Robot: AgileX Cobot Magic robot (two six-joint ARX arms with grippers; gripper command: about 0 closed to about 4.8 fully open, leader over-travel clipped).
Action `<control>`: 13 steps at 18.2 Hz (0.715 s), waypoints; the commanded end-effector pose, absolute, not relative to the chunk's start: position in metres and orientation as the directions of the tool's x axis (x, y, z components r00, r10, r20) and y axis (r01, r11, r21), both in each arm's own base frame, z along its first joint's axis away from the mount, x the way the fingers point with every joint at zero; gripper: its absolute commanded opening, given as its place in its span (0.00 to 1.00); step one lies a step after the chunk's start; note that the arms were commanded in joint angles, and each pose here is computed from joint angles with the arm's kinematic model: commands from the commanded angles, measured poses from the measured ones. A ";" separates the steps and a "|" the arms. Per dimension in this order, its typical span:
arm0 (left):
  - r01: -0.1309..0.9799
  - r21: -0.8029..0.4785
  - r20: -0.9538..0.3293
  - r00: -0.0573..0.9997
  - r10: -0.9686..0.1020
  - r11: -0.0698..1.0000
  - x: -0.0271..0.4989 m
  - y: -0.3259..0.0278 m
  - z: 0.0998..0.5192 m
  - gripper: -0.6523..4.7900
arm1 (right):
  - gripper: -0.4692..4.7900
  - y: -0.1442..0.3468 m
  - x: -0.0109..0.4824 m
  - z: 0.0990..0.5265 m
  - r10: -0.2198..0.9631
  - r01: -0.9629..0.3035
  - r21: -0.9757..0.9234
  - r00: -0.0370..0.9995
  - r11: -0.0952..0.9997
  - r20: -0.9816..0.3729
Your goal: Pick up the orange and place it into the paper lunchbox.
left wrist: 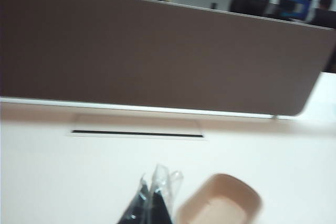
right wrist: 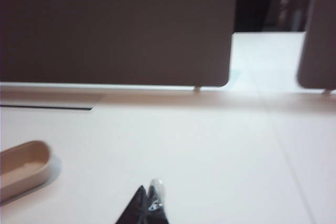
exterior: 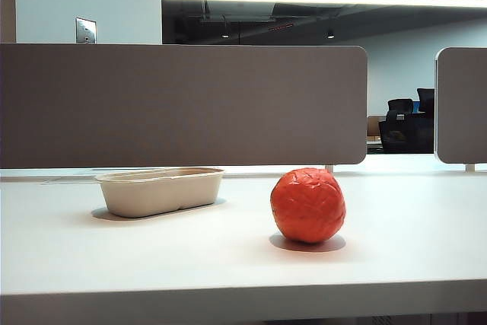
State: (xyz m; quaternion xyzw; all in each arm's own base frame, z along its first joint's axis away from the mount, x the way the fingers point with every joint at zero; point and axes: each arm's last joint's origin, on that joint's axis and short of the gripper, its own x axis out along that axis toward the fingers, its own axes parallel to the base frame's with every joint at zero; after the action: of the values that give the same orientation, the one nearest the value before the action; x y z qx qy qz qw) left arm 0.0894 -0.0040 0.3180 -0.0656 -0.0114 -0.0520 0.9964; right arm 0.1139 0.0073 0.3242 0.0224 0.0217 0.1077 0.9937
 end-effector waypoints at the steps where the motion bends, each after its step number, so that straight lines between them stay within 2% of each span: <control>1: 0.196 -0.147 -0.053 0.977 -0.206 0.969 0.106 -0.007 0.340 0.11 | 0.08 0.011 0.127 0.336 0.276 -0.270 0.100 0.959 0.958 -0.057; 2: 0.234 -0.157 -0.109 0.962 -0.252 0.959 0.117 -0.009 0.352 0.11 | 0.08 0.017 0.135 0.339 0.313 -0.305 0.104 0.947 0.947 -0.077; 6: 0.280 -0.178 -0.200 0.928 -0.314 0.943 0.135 -0.015 0.366 0.11 | 0.08 0.037 0.147 0.333 0.390 -0.377 0.110 0.910 0.920 -0.140; 10: 0.400 -0.158 -0.293 0.854 -0.430 0.903 0.149 -0.037 0.365 0.11 | 0.08 0.082 0.158 0.315 0.521 -0.513 0.102 0.814 0.852 -0.258; 13: 0.428 -0.121 -0.341 0.829 -0.443 0.896 0.145 -0.059 0.360 0.11 | 0.08 0.117 0.163 0.296 0.588 -0.599 0.097 0.723 0.795 -0.362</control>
State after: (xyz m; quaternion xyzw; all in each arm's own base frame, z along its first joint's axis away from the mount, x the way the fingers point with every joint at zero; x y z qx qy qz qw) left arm 0.1467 -0.0572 0.3582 -0.0304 0.1889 -0.2450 0.9505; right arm 0.1615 0.1125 0.2966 -0.0112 0.1914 0.3177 0.9286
